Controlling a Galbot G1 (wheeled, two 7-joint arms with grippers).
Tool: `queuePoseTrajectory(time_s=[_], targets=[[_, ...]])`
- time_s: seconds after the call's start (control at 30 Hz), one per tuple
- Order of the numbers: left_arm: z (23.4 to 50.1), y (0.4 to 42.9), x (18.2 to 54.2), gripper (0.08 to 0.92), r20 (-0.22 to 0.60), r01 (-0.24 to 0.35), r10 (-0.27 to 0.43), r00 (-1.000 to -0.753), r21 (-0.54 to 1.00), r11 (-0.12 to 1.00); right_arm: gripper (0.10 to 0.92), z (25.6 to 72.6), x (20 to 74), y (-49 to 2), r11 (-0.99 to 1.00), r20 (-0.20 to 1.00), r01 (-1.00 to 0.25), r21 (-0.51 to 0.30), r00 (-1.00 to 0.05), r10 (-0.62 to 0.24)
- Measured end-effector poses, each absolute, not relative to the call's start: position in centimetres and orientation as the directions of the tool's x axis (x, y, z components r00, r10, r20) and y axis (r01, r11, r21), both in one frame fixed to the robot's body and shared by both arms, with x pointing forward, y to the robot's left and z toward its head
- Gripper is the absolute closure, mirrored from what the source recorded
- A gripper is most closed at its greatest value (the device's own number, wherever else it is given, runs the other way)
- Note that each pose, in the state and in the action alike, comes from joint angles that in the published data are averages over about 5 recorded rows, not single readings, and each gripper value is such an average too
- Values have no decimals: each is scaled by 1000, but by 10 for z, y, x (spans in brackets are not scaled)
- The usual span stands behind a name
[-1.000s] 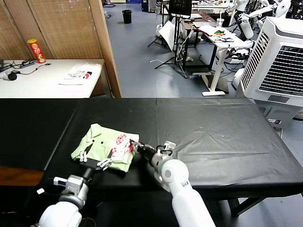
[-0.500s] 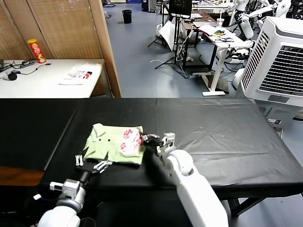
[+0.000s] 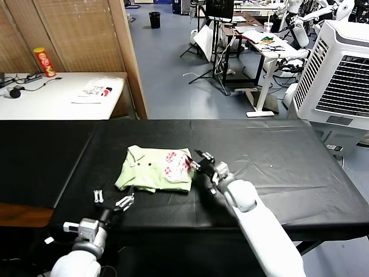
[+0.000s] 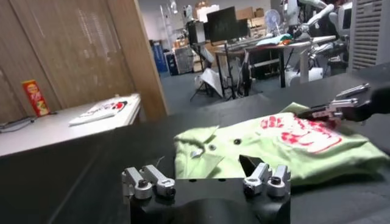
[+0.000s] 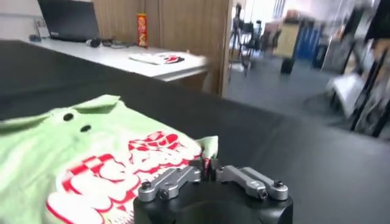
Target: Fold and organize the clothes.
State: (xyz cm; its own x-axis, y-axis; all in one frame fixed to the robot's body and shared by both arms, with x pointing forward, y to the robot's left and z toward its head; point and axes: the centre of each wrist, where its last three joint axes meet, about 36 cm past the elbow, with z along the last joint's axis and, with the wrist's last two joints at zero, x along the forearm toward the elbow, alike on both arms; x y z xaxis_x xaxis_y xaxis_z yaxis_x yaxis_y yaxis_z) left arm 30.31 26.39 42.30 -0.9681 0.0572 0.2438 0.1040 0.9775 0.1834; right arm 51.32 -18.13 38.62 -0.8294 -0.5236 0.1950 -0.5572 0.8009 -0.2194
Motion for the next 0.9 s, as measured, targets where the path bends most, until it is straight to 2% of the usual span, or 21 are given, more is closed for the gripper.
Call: queuePoseTrajectory(time_s=[0.07, 0.13, 0.23, 0.4, 0.63, 0.9], targets=[[422, 264, 304, 201, 238, 104, 63, -969, 163, 981, 349, 387, 498, -191, 808, 170, -539, -240, -842, -512], [420, 265, 304, 201, 225, 96, 64, -972, 132, 987, 272, 389, 479, -198, 821, 147, -514, -249, -858, -493], [415, 268, 304, 201, 198, 83, 63, -978, 93, 992, 231, 391, 444, -201, 848, 115, -472, -241, -882, -458], [412, 273, 300, 201, 183, 77, 60, -981, 88, 993, 224, 398, 385, -203, 906, 81, -376, -196, -927, -367], [424, 271, 280, 201, 223, 58, 43, -974, 60, 997, 224, 398, 302, -214, 971, 79, -207, -118, -977, -199], [437, 273, 244, 201, 256, 60, 43, -966, 60, 996, 224, 408, 229, -214, 987, 146, -125, -97, -983, -110]])
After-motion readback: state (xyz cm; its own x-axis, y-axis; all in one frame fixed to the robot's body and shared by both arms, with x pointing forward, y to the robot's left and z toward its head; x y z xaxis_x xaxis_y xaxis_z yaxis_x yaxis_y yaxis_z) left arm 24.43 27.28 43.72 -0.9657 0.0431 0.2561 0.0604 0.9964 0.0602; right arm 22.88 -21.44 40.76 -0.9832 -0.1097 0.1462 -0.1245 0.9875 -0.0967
